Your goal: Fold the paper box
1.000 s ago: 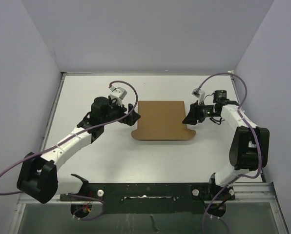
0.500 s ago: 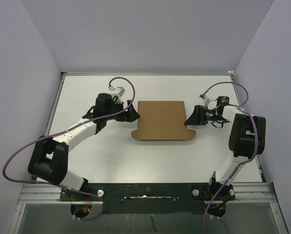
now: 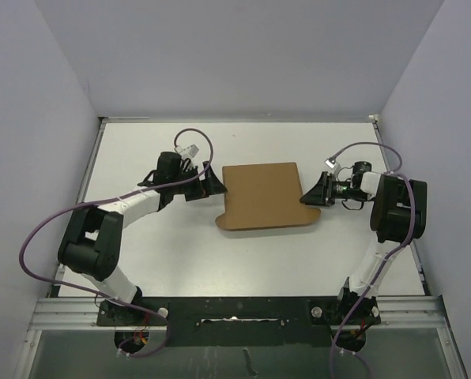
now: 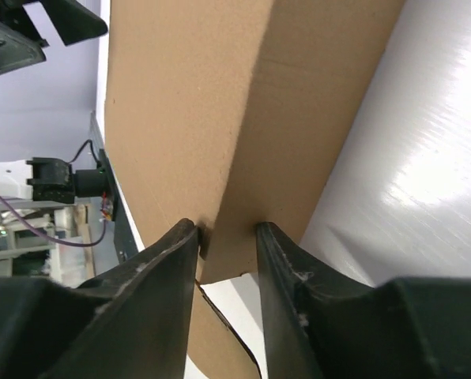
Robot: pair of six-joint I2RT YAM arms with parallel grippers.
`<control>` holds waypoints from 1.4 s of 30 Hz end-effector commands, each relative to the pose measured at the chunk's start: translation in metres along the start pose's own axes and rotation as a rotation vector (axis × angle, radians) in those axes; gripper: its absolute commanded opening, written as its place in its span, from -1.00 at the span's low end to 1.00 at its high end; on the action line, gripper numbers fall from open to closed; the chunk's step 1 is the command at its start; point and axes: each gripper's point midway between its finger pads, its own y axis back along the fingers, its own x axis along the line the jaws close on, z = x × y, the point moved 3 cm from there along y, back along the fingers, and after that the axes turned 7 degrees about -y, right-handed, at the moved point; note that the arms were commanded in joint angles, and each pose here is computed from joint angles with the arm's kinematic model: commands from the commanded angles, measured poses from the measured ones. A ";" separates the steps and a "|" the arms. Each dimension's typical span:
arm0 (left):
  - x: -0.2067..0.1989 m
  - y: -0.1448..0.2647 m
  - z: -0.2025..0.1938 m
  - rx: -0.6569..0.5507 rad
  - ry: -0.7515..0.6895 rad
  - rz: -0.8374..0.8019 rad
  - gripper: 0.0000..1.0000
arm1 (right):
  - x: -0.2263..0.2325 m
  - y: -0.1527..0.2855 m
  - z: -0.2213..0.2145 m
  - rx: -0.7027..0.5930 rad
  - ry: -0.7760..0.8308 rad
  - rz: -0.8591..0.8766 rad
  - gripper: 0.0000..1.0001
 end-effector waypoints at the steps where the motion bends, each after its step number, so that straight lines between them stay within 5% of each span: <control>1: -0.019 -0.007 0.016 -0.042 0.046 -0.132 0.87 | -0.012 0.006 0.010 -0.033 -0.034 0.016 -0.39; 32: -0.017 -0.037 -0.019 -0.059 0.323 -0.288 0.96 | -0.040 0.012 0.000 -0.031 -0.155 -0.011 -0.60; 42: -0.029 -0.046 -0.026 -0.094 0.335 -0.336 0.57 | -0.041 0.011 -0.001 -0.028 -0.153 -0.015 -0.60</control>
